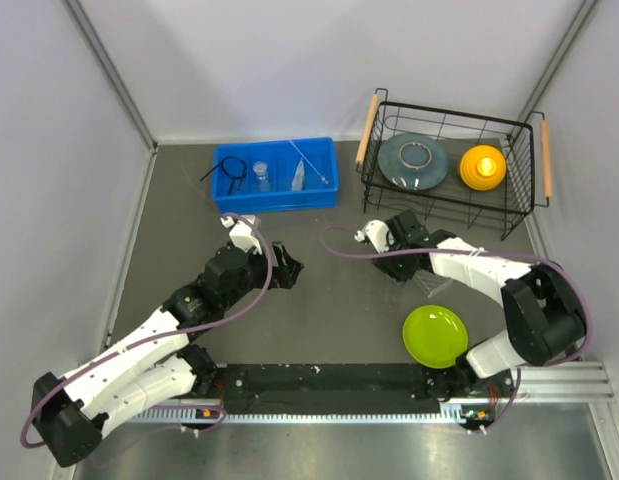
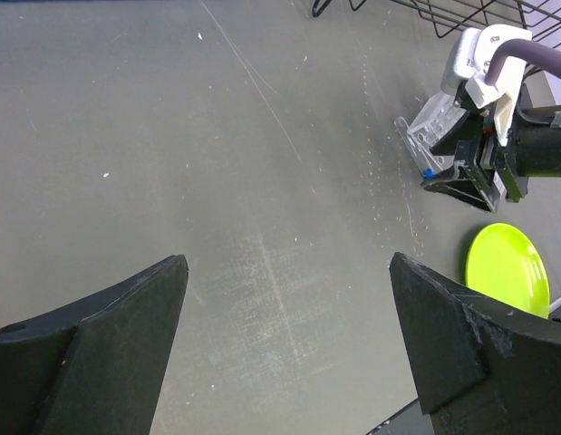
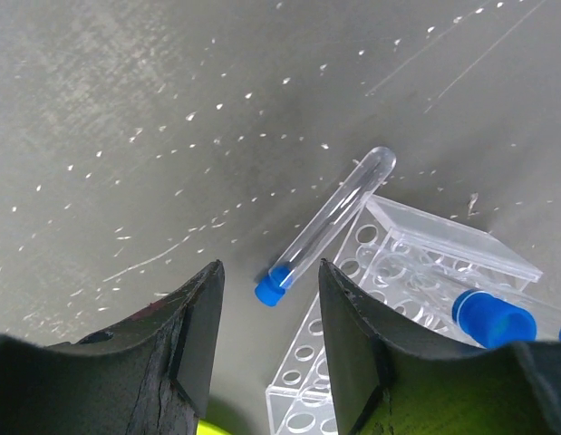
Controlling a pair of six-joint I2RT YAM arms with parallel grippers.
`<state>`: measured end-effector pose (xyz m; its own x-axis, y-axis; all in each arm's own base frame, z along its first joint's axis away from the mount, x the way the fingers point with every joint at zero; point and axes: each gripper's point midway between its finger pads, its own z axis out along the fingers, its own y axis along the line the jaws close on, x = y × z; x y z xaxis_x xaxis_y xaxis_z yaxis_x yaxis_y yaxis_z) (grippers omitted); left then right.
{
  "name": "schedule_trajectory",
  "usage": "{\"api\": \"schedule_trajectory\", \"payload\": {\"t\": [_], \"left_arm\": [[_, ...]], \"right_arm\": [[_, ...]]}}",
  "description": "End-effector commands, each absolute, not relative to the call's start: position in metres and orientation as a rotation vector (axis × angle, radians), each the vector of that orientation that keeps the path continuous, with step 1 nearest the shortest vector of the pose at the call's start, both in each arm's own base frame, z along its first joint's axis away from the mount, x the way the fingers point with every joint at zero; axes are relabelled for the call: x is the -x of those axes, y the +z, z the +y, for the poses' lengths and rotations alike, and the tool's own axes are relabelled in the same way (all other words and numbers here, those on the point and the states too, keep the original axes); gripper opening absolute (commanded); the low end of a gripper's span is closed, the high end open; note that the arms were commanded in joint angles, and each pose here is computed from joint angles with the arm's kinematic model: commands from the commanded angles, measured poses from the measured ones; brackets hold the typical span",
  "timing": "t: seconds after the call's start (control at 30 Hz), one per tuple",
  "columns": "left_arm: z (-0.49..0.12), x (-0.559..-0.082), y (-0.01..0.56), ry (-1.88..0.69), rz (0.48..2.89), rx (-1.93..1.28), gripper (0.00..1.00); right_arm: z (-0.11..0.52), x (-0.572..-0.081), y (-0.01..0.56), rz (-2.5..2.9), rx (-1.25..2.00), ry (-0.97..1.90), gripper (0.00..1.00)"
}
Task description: Organize the chemistry lab equipment
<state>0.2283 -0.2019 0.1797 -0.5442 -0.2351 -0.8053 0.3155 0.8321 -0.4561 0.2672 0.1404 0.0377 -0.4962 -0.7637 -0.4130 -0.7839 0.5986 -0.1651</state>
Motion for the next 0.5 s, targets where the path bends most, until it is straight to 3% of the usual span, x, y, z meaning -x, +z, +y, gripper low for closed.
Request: {"api": "schedule_trajectory", "payload": {"t": [0.0,0.47], "left_arm": [[-0.203,-0.231,0.187,-0.730,1.987,-0.043,0.99],[-0.203,-0.230,0.184,-0.731,1.997,-0.042,0.99]], "right_arm": [[0.142,-0.286,0.046,2.349,1.178,-0.003,0.47],[0.140,-0.283,0.030,2.405,1.172,0.031,0.44]]}}
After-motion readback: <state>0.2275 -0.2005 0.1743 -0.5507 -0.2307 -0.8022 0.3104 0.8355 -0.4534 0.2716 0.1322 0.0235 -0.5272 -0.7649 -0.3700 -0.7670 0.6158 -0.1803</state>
